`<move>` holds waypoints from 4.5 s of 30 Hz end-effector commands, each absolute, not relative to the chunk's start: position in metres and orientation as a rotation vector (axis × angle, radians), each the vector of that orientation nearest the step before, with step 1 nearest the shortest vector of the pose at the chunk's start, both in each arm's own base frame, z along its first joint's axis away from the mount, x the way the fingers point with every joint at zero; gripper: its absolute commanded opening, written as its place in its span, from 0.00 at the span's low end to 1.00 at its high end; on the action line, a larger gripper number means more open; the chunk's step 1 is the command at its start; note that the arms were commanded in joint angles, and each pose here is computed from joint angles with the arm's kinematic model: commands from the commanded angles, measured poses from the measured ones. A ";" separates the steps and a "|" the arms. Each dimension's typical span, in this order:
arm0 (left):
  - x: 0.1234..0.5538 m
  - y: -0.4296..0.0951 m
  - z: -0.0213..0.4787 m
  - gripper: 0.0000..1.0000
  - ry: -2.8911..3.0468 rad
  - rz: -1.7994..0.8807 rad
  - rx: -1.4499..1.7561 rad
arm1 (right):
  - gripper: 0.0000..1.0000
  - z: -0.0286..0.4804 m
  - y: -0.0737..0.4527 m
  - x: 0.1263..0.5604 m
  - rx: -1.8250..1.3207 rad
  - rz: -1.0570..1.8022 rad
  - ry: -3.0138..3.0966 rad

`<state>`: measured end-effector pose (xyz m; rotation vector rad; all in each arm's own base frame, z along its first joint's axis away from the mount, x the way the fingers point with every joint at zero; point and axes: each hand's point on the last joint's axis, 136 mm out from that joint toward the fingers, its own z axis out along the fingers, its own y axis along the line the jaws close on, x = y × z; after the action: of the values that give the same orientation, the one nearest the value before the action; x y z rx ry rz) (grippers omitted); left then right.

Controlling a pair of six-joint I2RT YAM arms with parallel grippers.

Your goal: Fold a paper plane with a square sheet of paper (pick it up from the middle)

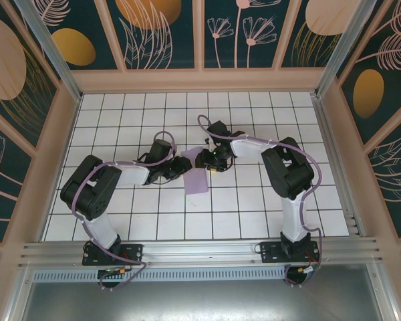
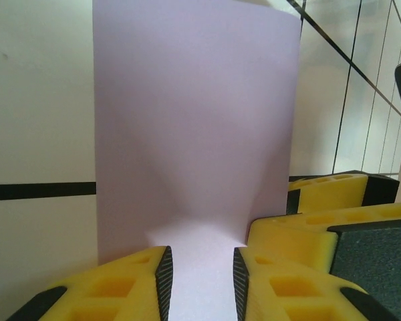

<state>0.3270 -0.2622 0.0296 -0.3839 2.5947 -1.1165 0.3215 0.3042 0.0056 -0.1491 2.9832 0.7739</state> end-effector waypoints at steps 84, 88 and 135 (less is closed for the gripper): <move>0.324 -0.272 0.027 0.08 2.594 -1.122 -0.422 | 0.55 -0.185 0.189 0.256 -0.151 -0.046 3.293; 0.319 -0.270 0.018 0.06 2.623 -1.100 -0.433 | 0.54 -0.185 0.189 0.255 -0.158 -0.046 3.293; 0.275 -0.233 -0.046 0.00 2.849 -0.843 -0.548 | 0.58 0.037 0.269 0.336 -0.192 0.553 2.768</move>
<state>0.3178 -0.2644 0.0121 -0.4606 2.6236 -1.0865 0.3225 0.2994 0.0278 -0.2556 2.8246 0.7313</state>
